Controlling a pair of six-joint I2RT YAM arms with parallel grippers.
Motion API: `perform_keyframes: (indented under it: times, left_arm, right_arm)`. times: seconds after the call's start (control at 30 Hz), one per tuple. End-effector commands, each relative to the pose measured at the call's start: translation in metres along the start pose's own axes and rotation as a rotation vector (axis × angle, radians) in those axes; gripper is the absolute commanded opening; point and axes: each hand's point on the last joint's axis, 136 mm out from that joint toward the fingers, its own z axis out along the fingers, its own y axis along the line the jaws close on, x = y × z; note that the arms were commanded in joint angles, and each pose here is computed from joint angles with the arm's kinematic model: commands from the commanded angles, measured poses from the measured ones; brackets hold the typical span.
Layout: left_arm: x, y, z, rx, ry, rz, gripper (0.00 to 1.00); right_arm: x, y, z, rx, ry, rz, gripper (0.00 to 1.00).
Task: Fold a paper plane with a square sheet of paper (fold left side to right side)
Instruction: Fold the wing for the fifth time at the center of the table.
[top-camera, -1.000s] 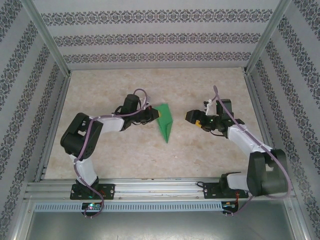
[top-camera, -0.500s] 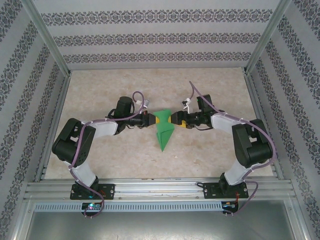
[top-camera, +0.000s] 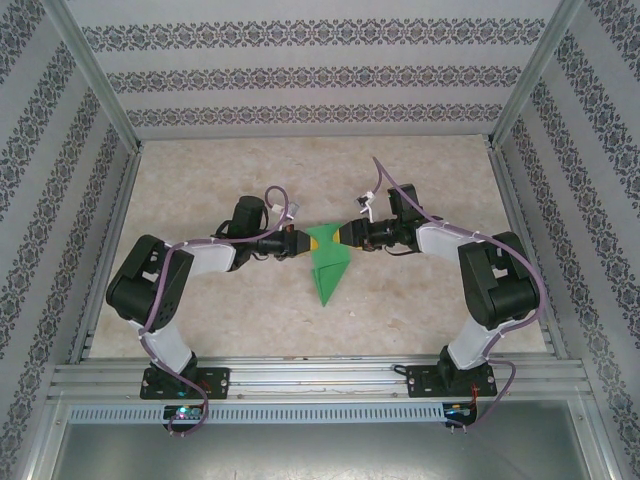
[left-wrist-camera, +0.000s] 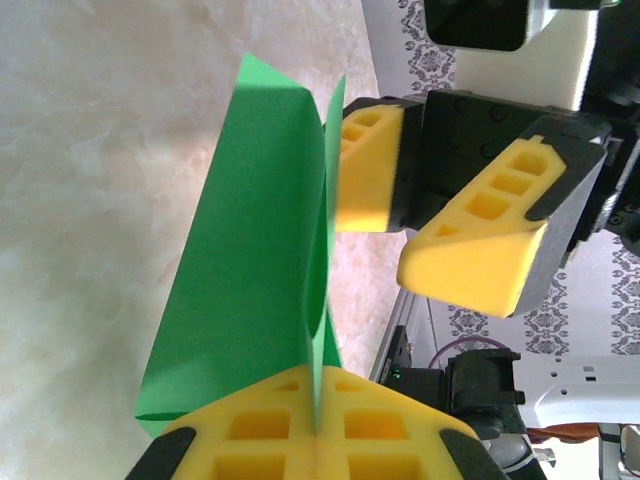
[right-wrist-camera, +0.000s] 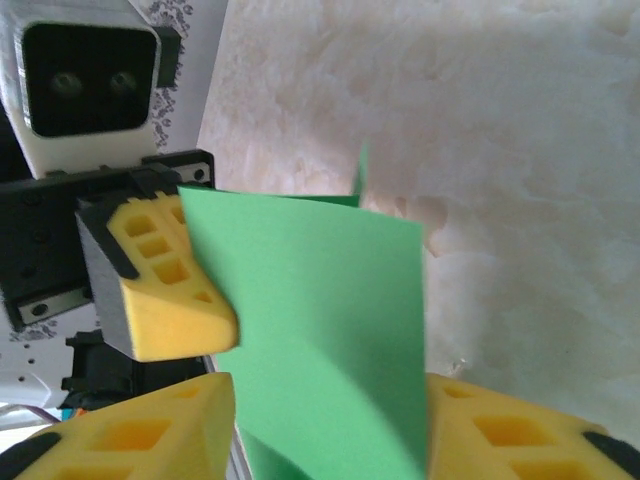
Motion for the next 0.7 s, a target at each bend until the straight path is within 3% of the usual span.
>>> perform_keyframes:
  times: [0.0,0.2,0.37,0.5,0.67]
  left_arm:
    - [-0.002,0.006,-0.002,0.006,-0.014,0.03,0.0]
    - [0.004,0.013,-0.002,-0.012,-0.001,0.019,0.0]
    - [0.007,0.019,-0.002,-0.03,0.003,0.011,0.02]
    - [0.008,0.022,-0.005,-0.057,-0.004,0.026,0.23]
    - [0.009,0.034,-0.018,-0.2,-0.015,0.063,0.47]
  right_arm:
    - [-0.014,0.005,-0.001,-0.023,-0.017,-0.029,0.44]
    - [-0.017,-0.001,0.001,-0.003,-0.019,-0.023,0.37]
    - [-0.02,-0.008,0.003,0.026,-0.017,-0.011,0.22]
    - [-0.019,-0.02,0.006,0.057,-0.012,0.015,0.03]
    - [-0.016,-0.037,0.01,0.122,0.003,0.069,0.0]
